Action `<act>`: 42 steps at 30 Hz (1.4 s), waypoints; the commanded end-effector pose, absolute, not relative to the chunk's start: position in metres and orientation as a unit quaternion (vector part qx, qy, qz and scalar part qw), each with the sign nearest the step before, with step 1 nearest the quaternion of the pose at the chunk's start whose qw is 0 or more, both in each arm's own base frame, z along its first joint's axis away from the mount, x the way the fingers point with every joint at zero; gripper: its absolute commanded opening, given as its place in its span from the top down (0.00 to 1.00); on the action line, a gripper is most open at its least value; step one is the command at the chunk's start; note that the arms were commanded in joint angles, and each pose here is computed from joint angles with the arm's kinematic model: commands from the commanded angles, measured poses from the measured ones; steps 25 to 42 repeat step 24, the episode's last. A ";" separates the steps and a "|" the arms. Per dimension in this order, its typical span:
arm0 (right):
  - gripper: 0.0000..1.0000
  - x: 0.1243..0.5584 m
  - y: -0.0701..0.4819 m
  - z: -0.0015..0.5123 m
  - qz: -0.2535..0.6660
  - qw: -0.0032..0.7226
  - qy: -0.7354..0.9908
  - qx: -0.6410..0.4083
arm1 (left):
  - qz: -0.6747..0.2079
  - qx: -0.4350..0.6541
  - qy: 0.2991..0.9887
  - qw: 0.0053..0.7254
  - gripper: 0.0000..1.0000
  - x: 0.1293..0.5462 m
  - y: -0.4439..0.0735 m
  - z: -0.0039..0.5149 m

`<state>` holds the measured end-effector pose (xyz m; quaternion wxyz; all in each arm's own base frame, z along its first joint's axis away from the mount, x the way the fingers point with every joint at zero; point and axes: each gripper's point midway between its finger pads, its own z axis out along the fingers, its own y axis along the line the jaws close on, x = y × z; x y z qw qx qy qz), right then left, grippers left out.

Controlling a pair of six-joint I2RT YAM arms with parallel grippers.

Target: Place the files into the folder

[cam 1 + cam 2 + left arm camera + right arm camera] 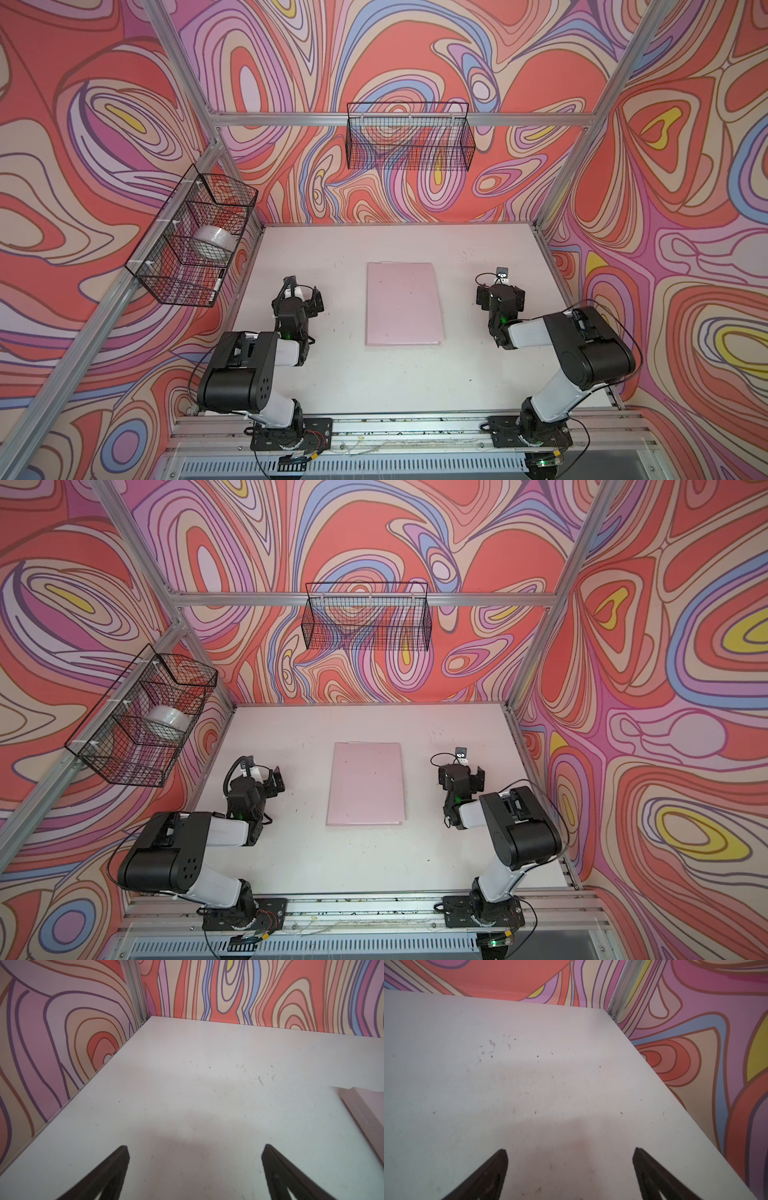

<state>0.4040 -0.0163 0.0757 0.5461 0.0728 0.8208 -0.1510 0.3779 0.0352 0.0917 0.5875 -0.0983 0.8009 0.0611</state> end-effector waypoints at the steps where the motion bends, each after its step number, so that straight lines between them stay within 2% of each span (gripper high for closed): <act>1: 0.02 0.425 -0.014 0.103 -0.085 0.596 0.796 0.068 | 0.060 -0.091 0.801 0.588 0.00 0.382 0.034 0.094; 3: 0.02 0.436 -0.024 0.096 -0.066 0.575 0.811 0.082 | 0.060 -0.088 0.806 0.583 0.00 0.384 0.033 0.092; 17: 0.01 0.434 -0.026 0.096 -0.066 0.579 0.808 0.086 | 0.057 -0.083 0.809 0.580 0.00 0.386 0.032 0.091; 20: 0.01 0.442 -0.013 0.090 -0.024 0.565 0.823 0.050 | 0.058 -0.083 0.809 0.579 0.00 0.386 0.032 0.091; 42: 0.02 0.437 -0.013 0.096 -0.026 0.578 0.814 0.048 | 0.058 -0.083 0.808 0.580 0.00 0.385 0.032 0.092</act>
